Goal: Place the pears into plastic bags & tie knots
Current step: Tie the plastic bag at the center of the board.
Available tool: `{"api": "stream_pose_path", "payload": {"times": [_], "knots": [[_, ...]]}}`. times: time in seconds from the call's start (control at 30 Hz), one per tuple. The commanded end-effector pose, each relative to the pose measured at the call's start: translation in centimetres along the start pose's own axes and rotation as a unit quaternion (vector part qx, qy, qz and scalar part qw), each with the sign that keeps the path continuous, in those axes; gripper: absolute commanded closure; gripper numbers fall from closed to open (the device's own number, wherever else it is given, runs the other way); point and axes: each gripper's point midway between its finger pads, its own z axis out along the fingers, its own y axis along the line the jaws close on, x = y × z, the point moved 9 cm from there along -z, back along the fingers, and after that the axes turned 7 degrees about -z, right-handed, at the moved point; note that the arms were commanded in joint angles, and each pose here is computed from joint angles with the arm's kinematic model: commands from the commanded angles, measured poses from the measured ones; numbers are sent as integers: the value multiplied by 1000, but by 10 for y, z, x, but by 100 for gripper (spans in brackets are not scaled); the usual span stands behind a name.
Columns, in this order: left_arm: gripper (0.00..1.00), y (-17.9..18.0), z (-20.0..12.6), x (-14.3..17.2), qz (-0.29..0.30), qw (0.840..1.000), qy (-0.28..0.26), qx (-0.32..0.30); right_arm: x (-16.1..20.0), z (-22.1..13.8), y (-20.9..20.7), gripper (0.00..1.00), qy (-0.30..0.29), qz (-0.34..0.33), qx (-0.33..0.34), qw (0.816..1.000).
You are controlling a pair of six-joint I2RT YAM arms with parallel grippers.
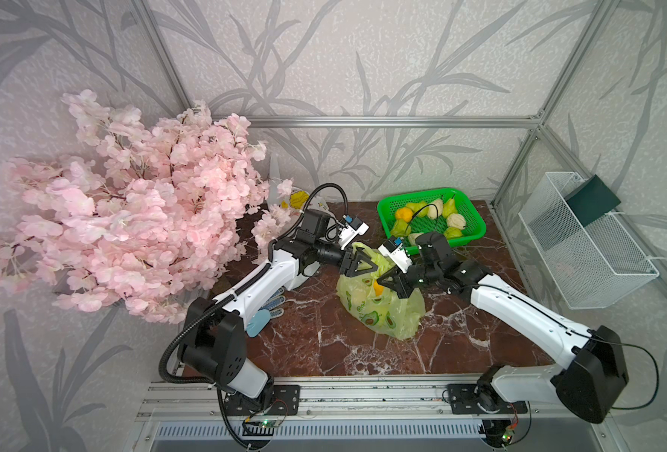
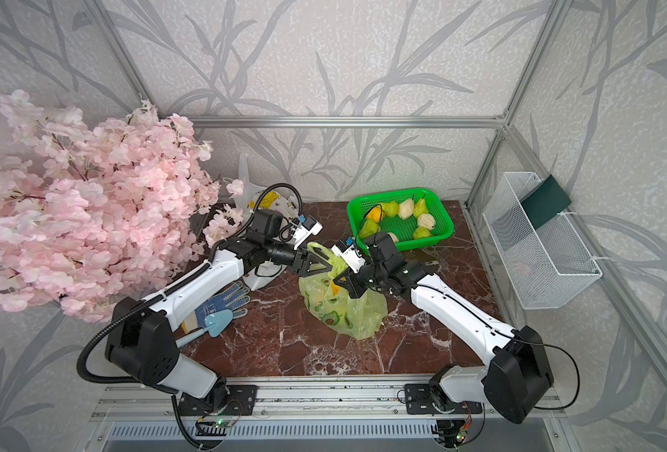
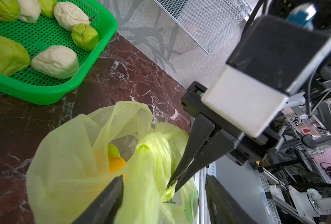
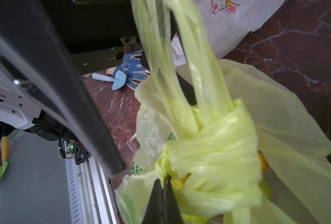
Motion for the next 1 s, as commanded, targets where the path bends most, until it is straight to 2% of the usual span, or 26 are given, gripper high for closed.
{"api": "stream_pose_path", "payload": {"times": [0.0,0.1,0.23,0.37,0.57,0.67,0.7,0.8,0.97], "knots": [[31,7,7,-1,5,1000,7,-21,-6,-6,7,100,-15,-21,-12,1000],[31,10,14,-5,2,1000,-1,-29,-4,-4,6,100,-11,-24,-9,1000],[38,9,24,-2,5,999,1,-41,1,-1,5,100,1,-30,1,1000],[58,12,22,0,2,998,-6,-65,4,-2,6,100,6,-34,4,999],[89,2,20,-2,10,997,-31,-65,0,-9,10,100,2,-29,8,1000],[99,-2,16,-1,19,997,-41,-70,-10,-29,15,80,-10,-14,-10,1000],[100,-3,14,0,24,996,-44,-73,-14,-40,15,72,-19,-7,-9,1000],[100,-7,12,4,38,995,-50,-72,-24,-66,12,57,-27,6,17,999],[100,-9,11,3,46,995,-57,-66,-25,-64,-4,39,63,-13,104,993]]}}
